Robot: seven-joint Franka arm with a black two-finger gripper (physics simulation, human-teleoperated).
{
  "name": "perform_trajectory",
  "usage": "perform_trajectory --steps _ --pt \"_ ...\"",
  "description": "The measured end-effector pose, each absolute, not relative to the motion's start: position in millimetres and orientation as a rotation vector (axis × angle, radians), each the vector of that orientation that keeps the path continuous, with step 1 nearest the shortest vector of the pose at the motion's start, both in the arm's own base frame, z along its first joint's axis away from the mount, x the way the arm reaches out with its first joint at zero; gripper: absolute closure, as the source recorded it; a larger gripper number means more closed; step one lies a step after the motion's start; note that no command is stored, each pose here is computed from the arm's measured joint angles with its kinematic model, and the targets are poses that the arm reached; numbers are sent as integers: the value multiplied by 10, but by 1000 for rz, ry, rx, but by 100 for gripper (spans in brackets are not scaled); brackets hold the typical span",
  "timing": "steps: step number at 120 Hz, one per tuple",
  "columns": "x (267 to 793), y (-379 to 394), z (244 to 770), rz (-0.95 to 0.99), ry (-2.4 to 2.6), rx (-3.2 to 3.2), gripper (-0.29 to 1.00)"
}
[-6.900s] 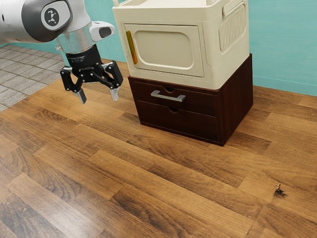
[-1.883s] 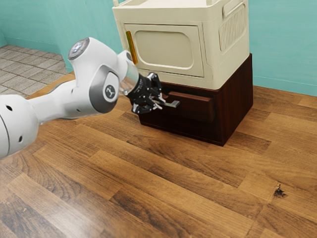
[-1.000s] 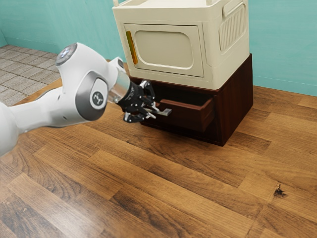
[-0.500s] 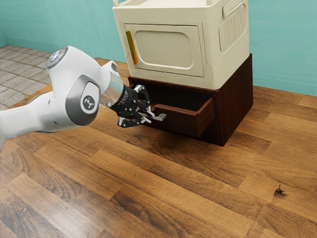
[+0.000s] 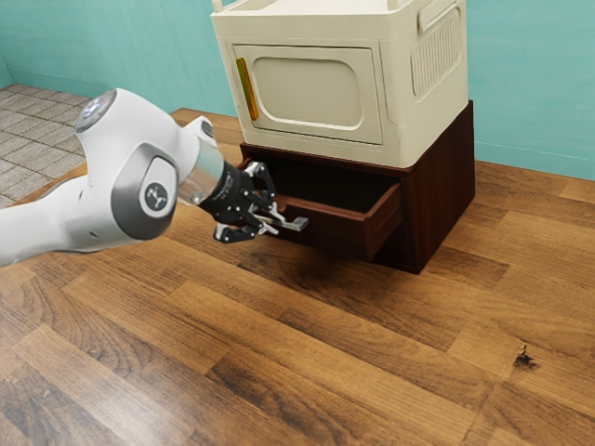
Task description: Pull the drawer handle with one arm to open the drawer
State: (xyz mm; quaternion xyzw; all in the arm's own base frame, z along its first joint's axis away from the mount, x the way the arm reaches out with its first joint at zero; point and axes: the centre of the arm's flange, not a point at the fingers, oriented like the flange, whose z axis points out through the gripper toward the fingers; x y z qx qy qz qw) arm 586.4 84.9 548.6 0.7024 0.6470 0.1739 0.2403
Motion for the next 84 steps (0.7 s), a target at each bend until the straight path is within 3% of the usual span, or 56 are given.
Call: perform_trajectory --steps 84 --pt "5690 870 5523 477 1771 1925 66"
